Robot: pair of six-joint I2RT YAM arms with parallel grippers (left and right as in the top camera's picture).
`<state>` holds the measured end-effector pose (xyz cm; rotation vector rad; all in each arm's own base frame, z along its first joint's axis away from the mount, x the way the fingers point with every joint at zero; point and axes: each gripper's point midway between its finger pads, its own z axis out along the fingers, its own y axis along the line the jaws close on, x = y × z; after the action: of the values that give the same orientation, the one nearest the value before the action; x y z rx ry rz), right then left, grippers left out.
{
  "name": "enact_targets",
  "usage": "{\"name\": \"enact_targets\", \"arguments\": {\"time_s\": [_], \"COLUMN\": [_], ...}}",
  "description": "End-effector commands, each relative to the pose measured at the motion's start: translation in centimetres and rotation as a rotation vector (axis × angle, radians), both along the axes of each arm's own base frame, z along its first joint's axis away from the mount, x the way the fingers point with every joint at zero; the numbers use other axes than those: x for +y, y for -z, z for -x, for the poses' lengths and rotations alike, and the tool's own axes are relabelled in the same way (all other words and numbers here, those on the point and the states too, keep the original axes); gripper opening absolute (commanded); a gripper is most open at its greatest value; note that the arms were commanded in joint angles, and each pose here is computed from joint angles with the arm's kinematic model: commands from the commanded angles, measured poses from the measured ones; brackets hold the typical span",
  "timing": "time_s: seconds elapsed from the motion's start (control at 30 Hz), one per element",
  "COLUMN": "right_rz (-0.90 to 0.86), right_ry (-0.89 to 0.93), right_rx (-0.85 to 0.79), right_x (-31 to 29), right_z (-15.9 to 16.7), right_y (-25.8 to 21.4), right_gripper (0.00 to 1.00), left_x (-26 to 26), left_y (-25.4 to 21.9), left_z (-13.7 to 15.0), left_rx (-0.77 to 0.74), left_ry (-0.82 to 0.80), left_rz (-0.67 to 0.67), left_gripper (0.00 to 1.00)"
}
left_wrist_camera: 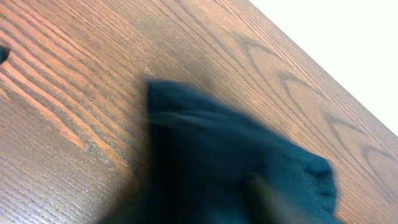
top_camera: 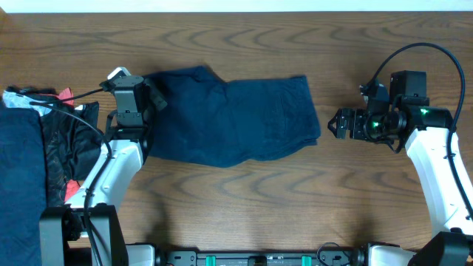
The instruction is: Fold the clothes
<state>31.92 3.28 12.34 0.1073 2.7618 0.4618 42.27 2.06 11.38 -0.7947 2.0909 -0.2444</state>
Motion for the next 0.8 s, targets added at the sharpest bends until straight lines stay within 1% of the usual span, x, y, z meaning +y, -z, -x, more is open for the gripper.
{"name": "enact_targets", "arguments": {"time_s": [0.0,0.07,0.13,0.17,0.27,0.3,0.33,0.43,0.53,0.6,0.7,0.77], "right_rz": [0.045,0.059,0.061,0.065,0.072,0.073,0.076,0.065,0.037,0.015,-0.032,-0.065], "right_ry": [0.011,0.019,0.026,0.029,0.039,0.043,0.045,0.051,0.066,0.059,0.047,0.038], "right_rx": [-0.040,-0.057,-0.081,-0.095,-0.113,-0.100,-0.081,0.007,0.106,0.156,0.196,0.203], "right_x": [-1.0,-1.4,-1.6,-1.8,-2.2,-2.3,-2.4,-2.4,-2.2,-1.8,-1.0,-0.5], "right_z": [-0.8,-1.3,-1.8,-2.1,-2.7,-2.7,-2.7,-2.5,-2.2,-2.0,-1.9,-2.0], "right_y": [-0.7,-0.9,-1.1,-1.2,-1.2,-0.8,-0.2,2.3,5.2,6.8,8.2,8.5], "right_gripper": [0.99,0.99,0.99,0.99,0.99,0.99,0.99,0.99,0.99,0.99,0.99,0.99], "left_x": [-0.1,-0.1,-1.0,-1.7,-4.5,-5.5,-6.1,-7.0,-6.7,-6.1,-5.0,-4.6], "left_y": [-1.4,-3.0,-4.9,-5.8,-7.5,-7.5,-7.2,-5.0,-2.0,-0.3,1.6,2.6], "left_z": [-1.0,-2.0,-3.0,-3.4,-3.5,-3.0,-2.4,0.3,3.6,5.7,8.3,9.4], "left_rx": [-0.047,-0.107,-0.150,-0.164,-0.136,-0.095,-0.049,0.107,0.280,0.388,0.513,0.561], "left_ry": [0.046,0.065,0.114,0.150,0.286,0.331,0.356,0.399,0.428,0.420,0.383,0.364], "left_rz": [-0.040,-0.067,-0.054,-0.034,0.059,0.099,0.128,0.181,0.147,0.119,0.089,0.075], "left_gripper": [0.74,0.74,0.75,0.78,0.79,0.78,0.70,0.61,0.60,0.52,0.48,0.46]}}
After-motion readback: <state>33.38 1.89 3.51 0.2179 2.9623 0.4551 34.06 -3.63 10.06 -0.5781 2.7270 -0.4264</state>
